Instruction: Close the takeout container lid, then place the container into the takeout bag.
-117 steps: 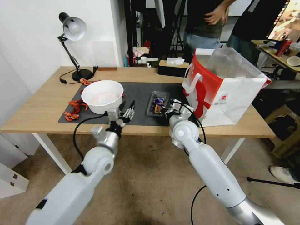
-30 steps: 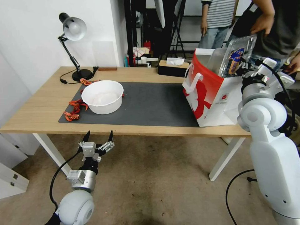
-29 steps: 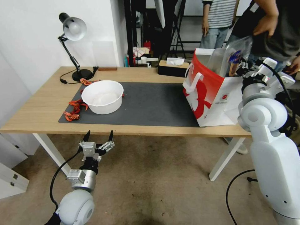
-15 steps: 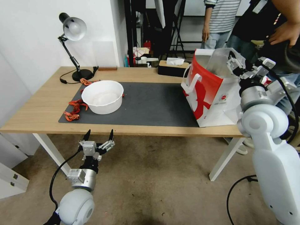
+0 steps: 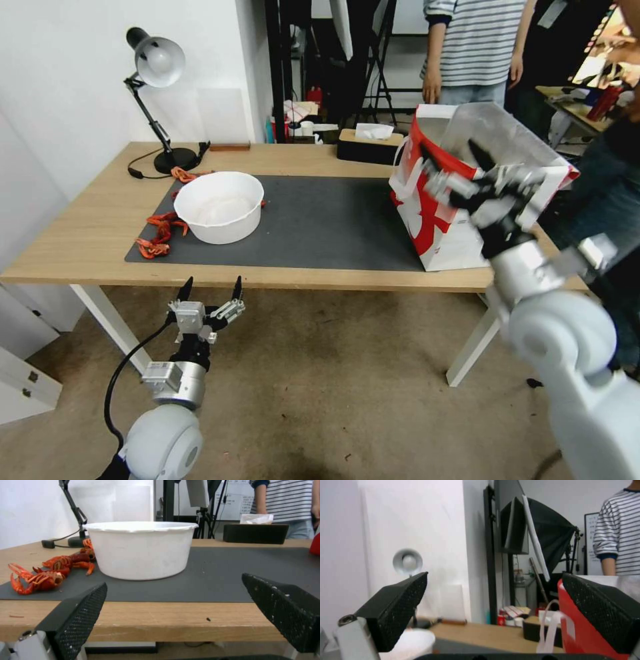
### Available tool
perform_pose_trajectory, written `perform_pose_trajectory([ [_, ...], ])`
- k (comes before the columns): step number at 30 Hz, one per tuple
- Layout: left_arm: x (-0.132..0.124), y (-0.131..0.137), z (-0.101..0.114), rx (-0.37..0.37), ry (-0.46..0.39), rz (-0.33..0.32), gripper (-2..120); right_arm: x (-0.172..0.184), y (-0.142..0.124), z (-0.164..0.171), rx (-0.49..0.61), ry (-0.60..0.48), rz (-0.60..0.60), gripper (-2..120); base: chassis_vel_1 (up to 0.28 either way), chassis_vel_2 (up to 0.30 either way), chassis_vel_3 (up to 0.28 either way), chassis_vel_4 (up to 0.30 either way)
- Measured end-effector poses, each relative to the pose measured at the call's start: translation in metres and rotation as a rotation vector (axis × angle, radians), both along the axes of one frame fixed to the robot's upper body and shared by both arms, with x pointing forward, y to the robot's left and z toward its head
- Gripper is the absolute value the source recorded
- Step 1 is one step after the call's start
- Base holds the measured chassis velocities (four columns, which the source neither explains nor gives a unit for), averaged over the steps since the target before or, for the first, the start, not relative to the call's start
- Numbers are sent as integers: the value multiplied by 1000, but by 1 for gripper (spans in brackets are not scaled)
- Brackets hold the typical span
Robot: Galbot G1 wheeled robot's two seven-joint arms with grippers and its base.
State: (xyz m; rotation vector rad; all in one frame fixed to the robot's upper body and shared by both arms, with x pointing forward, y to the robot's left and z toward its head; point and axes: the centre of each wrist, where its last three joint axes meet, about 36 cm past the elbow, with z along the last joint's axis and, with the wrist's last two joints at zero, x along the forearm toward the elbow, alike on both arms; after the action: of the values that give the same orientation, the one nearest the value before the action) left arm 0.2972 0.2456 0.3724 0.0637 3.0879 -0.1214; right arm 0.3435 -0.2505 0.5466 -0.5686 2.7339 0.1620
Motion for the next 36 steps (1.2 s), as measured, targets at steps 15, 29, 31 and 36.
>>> perform_pose_trajectory([
  [15, -1, -4, 0, -15, -3, 0, 100, -80, 23, -66, -247, 1, -242, 100, 0, 0, 0, 0],
  [29, 0, -7, -1, -21, -3, -2, 100, -107, 32, -145, -213, 202, -398, 100, 0, 0, 0, 0],
  [31, 0, -6, -1, -21, -3, -2, 100, -106, 32, -146, -210, 206, -400, 100, 0, 0, 0, 0],
  [36, 1, -5, -2, -18, -1, -2, 100, -103, 32, -153, -198, 224, -408, 100, 0, 0, 0, 0],
])
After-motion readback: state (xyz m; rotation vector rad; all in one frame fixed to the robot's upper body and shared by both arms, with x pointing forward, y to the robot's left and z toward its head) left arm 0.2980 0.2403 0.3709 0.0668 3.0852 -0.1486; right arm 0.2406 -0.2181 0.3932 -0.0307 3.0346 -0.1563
